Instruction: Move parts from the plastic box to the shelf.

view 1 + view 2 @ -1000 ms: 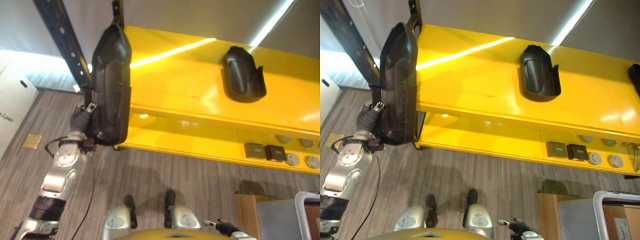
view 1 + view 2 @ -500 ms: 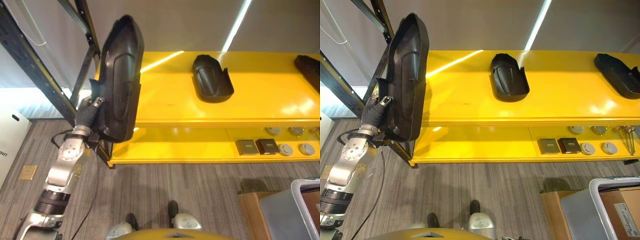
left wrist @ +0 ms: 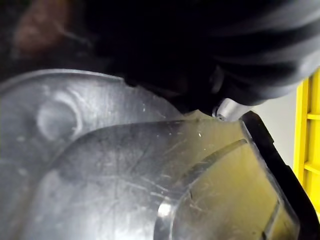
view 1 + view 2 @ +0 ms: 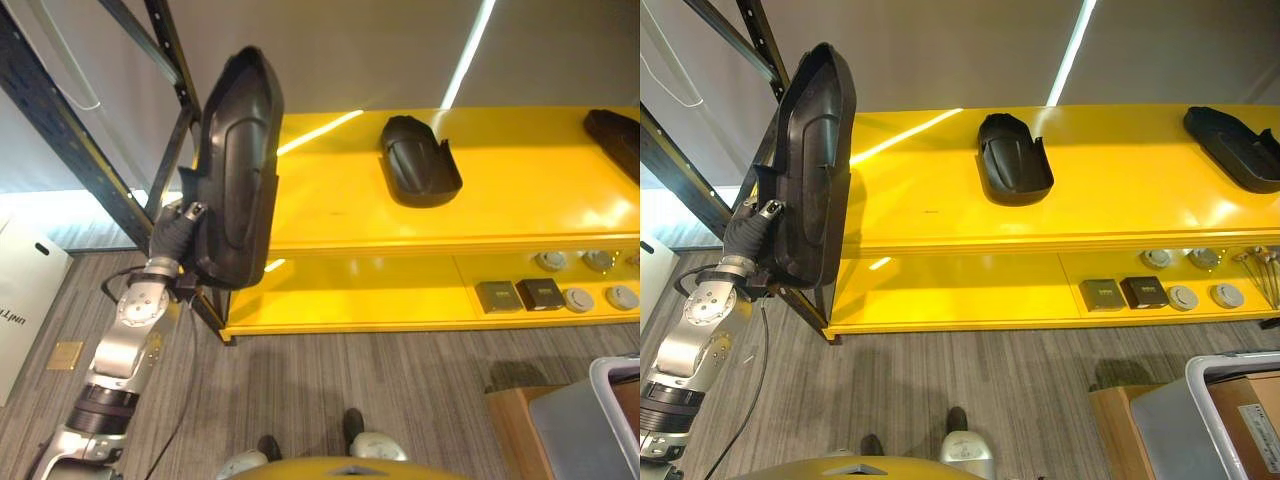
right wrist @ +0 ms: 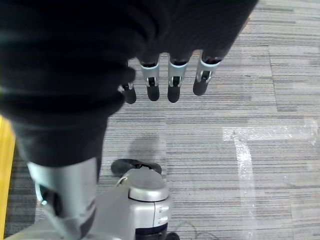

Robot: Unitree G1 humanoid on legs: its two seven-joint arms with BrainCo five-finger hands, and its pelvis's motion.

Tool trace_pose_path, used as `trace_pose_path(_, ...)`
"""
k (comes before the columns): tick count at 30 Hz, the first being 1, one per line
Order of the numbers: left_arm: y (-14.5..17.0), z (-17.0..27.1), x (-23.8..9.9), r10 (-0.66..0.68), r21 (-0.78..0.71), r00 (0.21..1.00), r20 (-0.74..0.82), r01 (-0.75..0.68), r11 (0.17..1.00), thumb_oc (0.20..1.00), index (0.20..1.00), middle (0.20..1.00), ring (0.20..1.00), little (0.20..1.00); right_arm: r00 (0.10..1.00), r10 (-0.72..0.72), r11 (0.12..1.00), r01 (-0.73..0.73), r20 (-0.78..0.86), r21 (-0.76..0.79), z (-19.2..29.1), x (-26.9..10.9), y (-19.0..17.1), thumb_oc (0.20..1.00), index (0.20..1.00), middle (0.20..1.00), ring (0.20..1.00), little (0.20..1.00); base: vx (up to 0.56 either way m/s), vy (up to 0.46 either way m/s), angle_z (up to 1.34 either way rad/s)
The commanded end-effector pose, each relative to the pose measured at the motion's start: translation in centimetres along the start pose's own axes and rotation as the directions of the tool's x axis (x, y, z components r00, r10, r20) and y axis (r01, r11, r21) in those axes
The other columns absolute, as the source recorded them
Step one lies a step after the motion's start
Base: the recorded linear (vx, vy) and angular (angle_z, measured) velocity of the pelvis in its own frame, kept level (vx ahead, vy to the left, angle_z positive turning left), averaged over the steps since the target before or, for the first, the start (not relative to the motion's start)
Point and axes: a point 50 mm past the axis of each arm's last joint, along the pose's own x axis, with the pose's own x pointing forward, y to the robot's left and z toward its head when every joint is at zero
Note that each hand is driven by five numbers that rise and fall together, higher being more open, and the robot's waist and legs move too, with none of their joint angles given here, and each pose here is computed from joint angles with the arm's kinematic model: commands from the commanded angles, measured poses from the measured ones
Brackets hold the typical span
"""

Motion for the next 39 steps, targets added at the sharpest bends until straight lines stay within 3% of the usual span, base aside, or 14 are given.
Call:
trace_pose_path(1, 1.4, 2.8, 2.2, 0.121, 0.049, 0.988, 0.096, -0.126, 0.991, 0.200, 0.200, 0.200, 0.200, 0.200, 0.998, -0.012, 0.998, 0.008, -0.068, -0.056, -1.7, -0.1, -0.8, 1.000, 1.000, 1.000, 1.000, 1.000, 0.04, -0.021, -0.02)
trace_pose_path(6, 3.5, 1.6, 4.7, 0.286, 0.178, 0.958, -0.002, -0.281, 0.943, 0.200, 0.200, 0.200, 0.200, 0.200, 0.997, -0.017, 0.998, 0.012, -0.079, -0.065, -2.0, -0.2, -1.2, 1.000, 1.000, 1.000, 1.000, 1.000, 0.09, -0.001, -0.05)
trace_pose_path(10, 7.7, 0.4, 7.2, 0.461, 0.287, 0.879, -0.123, -0.414, 0.864, 0.200, 0.200, 0.200, 0.200, 0.200, 0.995, -0.025, 0.996, 0.017, -0.095, -0.086, -2.4, -0.4, -2.1, 1.000, 1.000, 1.000, 1.000, 1.000, 0.09, -0.040, -0.22)
trace_pose_path(12, 8.3, 0.5, 7.7, 0.493, 0.300, 0.858, -0.140, -0.438, 0.847, 0.200, 0.200, 0.200, 0.200, 0.200, 0.996, -0.026, 0.996, 0.018, -0.090, -0.092, -2.4, -0.5, -2.4, 1.000, 1.000, 1.000, 1.000, 1.000, -0.01, -0.048, -0.27)
trace_pose_path(28, 8.6, 5.2, 11.0, 0.624, 0.353, 0.780, -0.047, -0.572, 0.741, 0.200, 0.200, 0.200, 0.200, 0.200, 1.000, 0.005, 0.994, -0.002, 0.024, -0.113, 1.0, -0.3, -3.2, 1.000, 1.000, 1.000, 1.000, 1.000, -0.06, -0.053, -0.09)
trace_pose_path(39, 11.8, 6.2, 10.4, 0.722, 0.485, 0.691, -0.030, -0.622, 0.615, 0.200, 0.200, 0.200, 0.200, 0.200, 0.999, 0.014, 0.994, -0.010, 0.035, -0.109, 0.8, -0.2, -2.9, 1.000, 1.000, 1.000, 1.000, 1.000, 0.00, -0.022, -0.04)
